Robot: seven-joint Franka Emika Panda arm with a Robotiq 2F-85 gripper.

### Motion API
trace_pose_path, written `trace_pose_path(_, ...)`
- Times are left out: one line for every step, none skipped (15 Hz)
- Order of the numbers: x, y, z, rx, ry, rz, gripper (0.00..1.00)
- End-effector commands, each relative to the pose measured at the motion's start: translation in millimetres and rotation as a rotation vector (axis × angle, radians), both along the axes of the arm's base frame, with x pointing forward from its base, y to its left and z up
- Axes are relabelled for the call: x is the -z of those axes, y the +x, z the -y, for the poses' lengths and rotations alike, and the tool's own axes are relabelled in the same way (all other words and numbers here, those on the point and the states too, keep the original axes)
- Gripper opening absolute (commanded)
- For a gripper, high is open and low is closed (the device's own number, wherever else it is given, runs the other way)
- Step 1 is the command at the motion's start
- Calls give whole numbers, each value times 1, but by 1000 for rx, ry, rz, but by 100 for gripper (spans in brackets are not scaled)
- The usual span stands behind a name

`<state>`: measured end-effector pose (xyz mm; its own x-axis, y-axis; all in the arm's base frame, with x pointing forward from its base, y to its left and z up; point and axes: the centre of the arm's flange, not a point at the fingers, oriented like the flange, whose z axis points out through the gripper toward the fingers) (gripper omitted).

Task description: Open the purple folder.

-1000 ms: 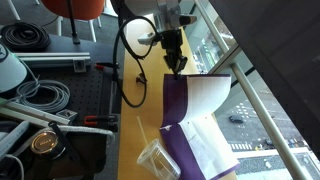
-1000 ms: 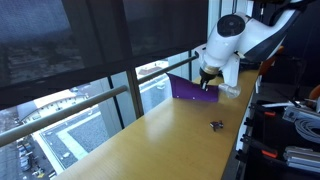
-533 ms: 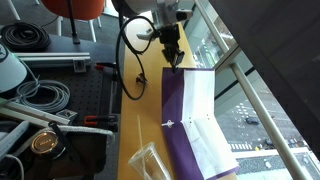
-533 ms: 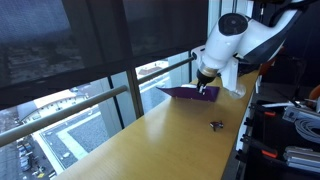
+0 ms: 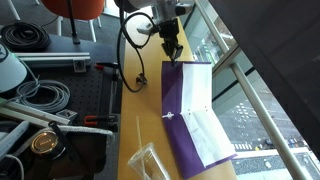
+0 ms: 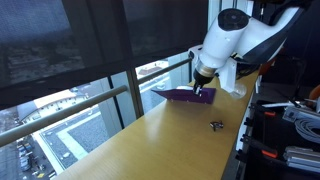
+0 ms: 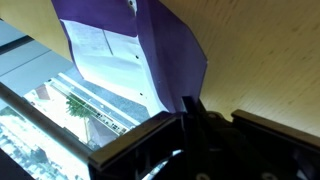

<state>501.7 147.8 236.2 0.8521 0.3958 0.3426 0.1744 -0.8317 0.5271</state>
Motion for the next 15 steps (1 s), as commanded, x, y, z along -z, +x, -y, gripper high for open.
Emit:
trace_pose_path(0,-6,-14,17,38,-8,0)
trace_pose_path(1,-8,-16,15,40,-9,0)
trace_pose_path(2,-9,-18,15,42,-11,0)
trace_pose_path(2,-10,-19,14,44,-11,0)
trace_pose_path(2,-11,-20,10,44,-11,0)
trace_pose_path(2,-11,-20,12,45,-12,27)
trace_pose_path(1,-11,-19,13,48,-14,29)
trace_pose_path(0,-11,-19,16,52,-19,34)
trace_pose_path(0,-12,-18,22,56,-20,41)
trace_pose_path(-1,-12,-18,29,61,-22,49)
trace_pose_path(-1,-12,-18,32,64,-23,56)
trace_pose_path(-2,-13,-18,36,68,-24,64)
trace_pose_path(-3,-13,-18,42,72,-25,70)
trace_pose_path(-3,-12,-18,47,76,-26,77)
trace_pose_path(-4,-12,-18,51,80,-26,85)
